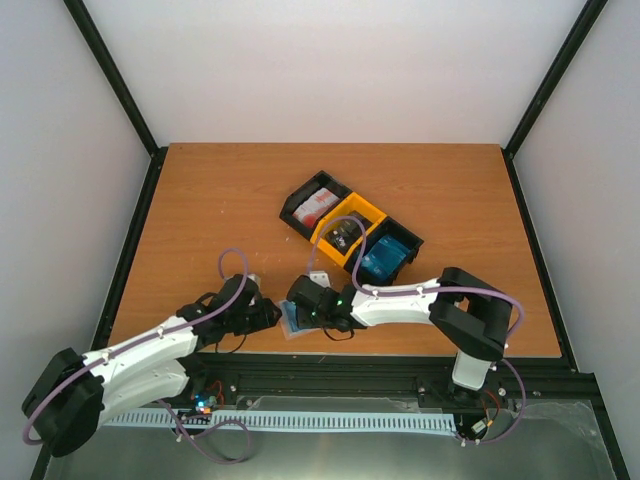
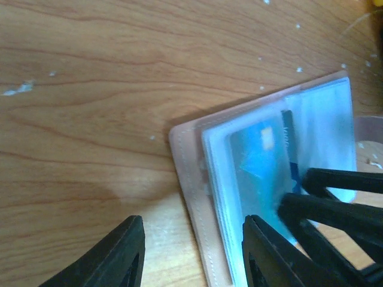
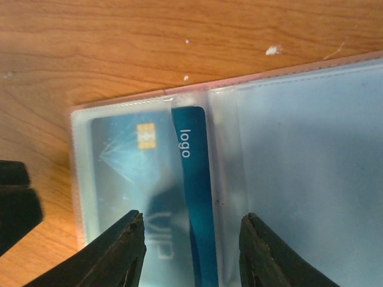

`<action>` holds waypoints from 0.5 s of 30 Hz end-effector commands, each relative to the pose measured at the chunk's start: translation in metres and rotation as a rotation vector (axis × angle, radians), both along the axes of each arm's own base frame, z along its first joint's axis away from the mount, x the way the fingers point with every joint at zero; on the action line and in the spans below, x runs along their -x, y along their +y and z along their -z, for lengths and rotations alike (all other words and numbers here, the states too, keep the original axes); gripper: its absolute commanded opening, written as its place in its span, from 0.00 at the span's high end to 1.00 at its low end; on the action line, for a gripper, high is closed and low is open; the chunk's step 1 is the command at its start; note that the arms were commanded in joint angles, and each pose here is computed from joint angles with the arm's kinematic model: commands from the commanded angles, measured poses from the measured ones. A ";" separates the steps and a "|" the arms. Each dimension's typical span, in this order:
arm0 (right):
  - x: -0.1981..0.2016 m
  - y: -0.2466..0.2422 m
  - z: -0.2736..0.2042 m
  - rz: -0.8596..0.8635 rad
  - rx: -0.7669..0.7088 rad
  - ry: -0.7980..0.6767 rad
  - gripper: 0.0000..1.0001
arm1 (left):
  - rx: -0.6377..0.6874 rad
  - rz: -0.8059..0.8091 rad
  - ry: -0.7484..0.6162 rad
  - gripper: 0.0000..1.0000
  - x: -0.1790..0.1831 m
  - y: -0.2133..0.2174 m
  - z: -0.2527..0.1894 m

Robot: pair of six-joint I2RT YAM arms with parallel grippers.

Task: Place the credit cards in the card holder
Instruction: Insert the credit card into the card holder.

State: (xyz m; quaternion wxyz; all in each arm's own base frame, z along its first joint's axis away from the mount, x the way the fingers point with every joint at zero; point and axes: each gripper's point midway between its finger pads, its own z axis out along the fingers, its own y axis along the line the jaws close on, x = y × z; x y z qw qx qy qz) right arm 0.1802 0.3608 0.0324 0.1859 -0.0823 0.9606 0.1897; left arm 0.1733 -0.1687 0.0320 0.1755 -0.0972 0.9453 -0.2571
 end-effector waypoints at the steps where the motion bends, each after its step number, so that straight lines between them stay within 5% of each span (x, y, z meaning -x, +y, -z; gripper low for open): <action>1: 0.003 0.006 0.012 -0.042 0.030 0.001 0.55 | 0.079 0.038 -0.028 0.53 0.000 -0.012 -0.014; 7: 0.010 0.018 0.022 -0.086 0.002 0.047 0.52 | 0.075 0.040 -0.005 0.52 0.002 -0.013 -0.007; 15: 0.025 0.044 0.016 -0.166 -0.138 0.112 0.52 | 0.076 0.044 0.026 0.64 0.005 -0.014 0.000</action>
